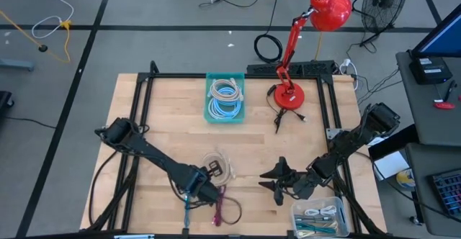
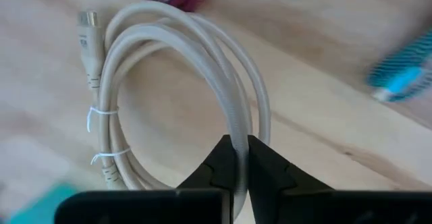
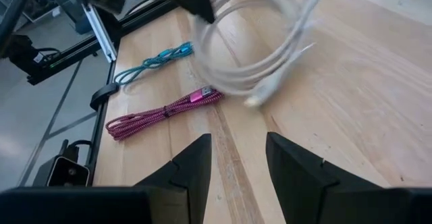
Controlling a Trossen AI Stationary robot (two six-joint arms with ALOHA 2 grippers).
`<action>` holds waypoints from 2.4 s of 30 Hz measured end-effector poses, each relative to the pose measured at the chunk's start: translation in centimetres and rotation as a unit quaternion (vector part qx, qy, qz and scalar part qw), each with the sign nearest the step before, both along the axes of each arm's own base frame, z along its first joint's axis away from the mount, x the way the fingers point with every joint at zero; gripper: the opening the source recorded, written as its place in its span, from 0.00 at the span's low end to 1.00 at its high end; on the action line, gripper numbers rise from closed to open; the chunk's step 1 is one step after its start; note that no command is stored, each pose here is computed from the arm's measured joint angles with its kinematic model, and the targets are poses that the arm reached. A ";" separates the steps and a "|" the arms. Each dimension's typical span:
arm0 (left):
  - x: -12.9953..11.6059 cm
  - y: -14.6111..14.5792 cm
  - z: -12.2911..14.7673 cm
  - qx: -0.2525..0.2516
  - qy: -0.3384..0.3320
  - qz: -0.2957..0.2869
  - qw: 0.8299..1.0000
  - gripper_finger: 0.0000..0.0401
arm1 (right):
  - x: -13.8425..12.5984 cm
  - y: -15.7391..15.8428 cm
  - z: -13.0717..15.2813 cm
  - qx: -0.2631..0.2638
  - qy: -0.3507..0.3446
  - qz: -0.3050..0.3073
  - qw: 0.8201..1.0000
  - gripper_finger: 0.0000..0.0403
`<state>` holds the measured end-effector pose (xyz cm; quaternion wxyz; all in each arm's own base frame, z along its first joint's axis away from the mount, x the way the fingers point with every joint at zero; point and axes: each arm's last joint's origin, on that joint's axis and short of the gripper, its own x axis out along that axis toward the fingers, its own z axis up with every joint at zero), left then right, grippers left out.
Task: Pick & Place USB Port
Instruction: Put the brown HDMI cable into the green bin
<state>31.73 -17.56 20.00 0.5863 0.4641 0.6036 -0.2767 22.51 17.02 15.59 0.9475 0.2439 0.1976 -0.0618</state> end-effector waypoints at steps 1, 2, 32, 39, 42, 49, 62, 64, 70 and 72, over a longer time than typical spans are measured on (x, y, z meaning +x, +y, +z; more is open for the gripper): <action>-0.1 0.0 0.0 -0.001 0.009 -0.013 1.000 0.05 | 0.0 -0.1 0.0 0.000 0.000 -0.001 1.000 0.33; -0.2 0.1 0.0 0.001 0.017 -0.017 1.000 0.04 | 0.1 -0.1 0.0 0.000 0.000 -0.002 1.000 0.33; 1.0 2.4 0.2 0.091 -0.075 0.113 0.987 0.20 | 0.2 -0.3 0.0 -0.004 0.002 -0.006 1.000 0.33; 0.9 2.5 0.2 0.082 -0.072 0.144 0.983 0.20 | 0.2 -0.3 0.0 -0.003 0.002 -0.006 1.000 0.33; 0.9 2.5 0.2 0.081 -0.072 0.144 0.984 0.20 | 0.2 -0.3 0.0 -0.003 0.002 -0.006 1.000 0.33; 1.0 2.7 0.1 0.052 -0.056 0.166 0.983 0.20 | 0.2 -0.3 0.0 -0.003 0.002 -0.006 1.000 0.33; 1.1 2.9 0.0 0.029 -0.078 0.257 0.963 0.33 | 0.2 -0.4 -0.1 -0.003 0.003 -0.007 1.000 0.33; 1.2 3.2 0.0 0.025 -0.083 0.282 0.956 0.37 | 0.2 -0.3 -0.1 -0.002 0.004 -0.006 1.000 0.33; 1.6 4.1 0.0 0.012 -0.115 0.393 0.912 0.44 | 0.2 -0.3 -0.1 0.000 0.004 -0.006 1.000 0.33; 2.0 5.1 0.0 -0.005 -0.146 0.520 0.842 0.44 | 0.2 -0.3 -0.1 -0.001 0.004 -0.006 1.000 0.33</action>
